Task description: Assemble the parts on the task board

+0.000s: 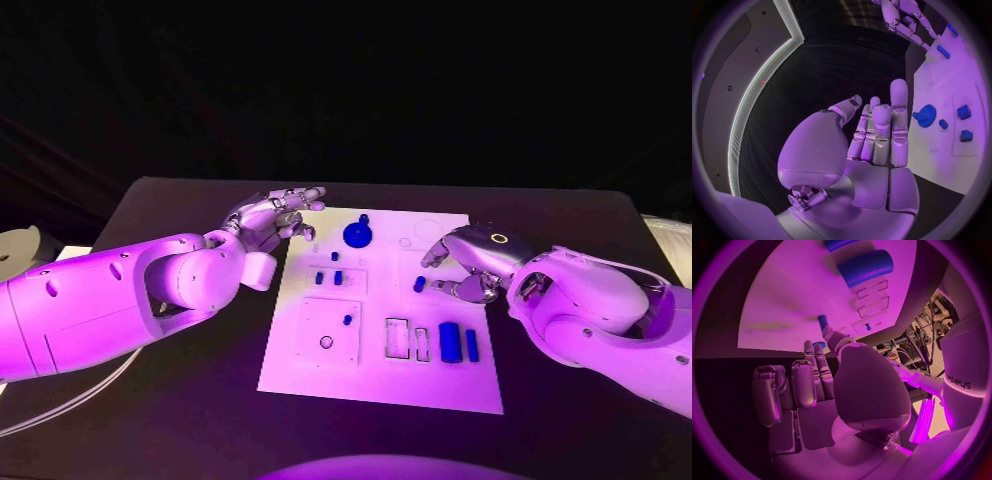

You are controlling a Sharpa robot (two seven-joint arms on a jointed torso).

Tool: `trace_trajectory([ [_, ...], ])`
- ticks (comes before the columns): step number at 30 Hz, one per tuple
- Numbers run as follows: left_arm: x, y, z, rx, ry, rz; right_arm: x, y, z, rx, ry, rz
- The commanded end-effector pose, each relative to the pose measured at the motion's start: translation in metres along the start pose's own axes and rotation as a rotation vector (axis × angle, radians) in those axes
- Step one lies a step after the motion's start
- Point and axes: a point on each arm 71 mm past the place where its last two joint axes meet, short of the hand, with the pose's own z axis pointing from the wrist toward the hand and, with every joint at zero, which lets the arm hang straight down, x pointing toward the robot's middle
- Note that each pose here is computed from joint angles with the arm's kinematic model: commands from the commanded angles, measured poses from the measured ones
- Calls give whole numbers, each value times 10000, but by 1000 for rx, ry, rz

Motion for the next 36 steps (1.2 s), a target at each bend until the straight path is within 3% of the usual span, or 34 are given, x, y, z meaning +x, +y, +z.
trace_trajectory([
  [1,36,1,3,2,33,-3,31,3,21,5,31,-21],
  [24,11,-2,-4,-1,27,0,156,152,141,-49,72,-4],
  [36,7,-2,-7,-3,27,0,182,146,167,-47,86,-9],
])
